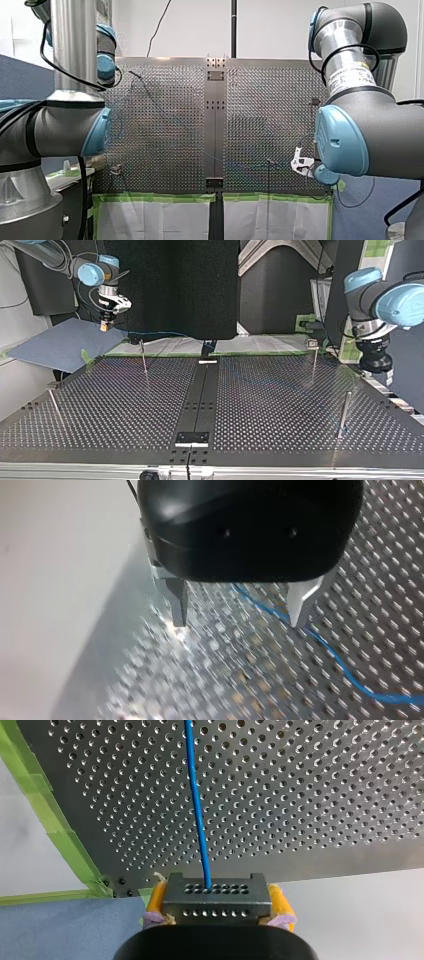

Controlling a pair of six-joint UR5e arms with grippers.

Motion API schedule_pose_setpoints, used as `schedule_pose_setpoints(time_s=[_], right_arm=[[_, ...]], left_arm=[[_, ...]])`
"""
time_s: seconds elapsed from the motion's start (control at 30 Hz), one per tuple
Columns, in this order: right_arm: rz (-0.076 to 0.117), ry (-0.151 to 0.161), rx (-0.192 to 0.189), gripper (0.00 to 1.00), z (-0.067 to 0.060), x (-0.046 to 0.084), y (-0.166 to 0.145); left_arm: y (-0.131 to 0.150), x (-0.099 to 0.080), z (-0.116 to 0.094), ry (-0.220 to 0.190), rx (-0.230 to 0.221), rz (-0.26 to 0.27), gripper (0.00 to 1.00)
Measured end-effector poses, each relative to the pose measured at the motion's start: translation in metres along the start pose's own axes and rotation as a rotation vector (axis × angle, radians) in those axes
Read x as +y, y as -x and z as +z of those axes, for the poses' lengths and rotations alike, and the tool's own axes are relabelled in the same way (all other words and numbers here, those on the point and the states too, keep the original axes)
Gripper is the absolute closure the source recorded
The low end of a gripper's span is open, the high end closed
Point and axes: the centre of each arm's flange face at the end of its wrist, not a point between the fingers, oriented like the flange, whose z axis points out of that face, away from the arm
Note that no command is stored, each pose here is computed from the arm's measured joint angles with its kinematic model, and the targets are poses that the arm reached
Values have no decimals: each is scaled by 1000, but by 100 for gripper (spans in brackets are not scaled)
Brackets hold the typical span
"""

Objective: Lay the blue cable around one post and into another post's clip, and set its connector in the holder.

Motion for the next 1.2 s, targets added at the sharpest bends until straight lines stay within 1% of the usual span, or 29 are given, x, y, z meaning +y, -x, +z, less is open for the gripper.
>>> schedule_pose_setpoints(time_s=[0.1,0.2,0.37,0.47,0.6,0.7,0.9,0.97,1.07,1.2], right_arm=[[3,0,0,73,0,0,0],[7,1,0,73,1,0,-1],[9,2,-3,73,2,1,-1],[9,2,-4,73,2,1,-1],[9,2,-4,73,2,1,-1],[9,2,-4,73,2,1,-1],[8,0,-4,73,1,-1,0],[8,-2,-5,73,1,-2,0],[7,-4,-6,73,1,-2,0],[7,-5,-8,73,1,-3,0]], left_arm=[[18,-10,-5,-32,-14,23,0],[39,-19,-11,-53,-37,49,0],[72,-31,-23,-70,-78,87,0],[89,-39,-31,-87,-98,109,0],[112,-53,-46,-122,-124,141,0],[124,-63,-59,-153,-133,164,0],[135,-78,-88,-218,-124,218,0],[134,-80,-92,-221,-113,233,0],[126,-82,-93,-219,-77,262,0],[107,-81,-89,-202,-9,309,0]])
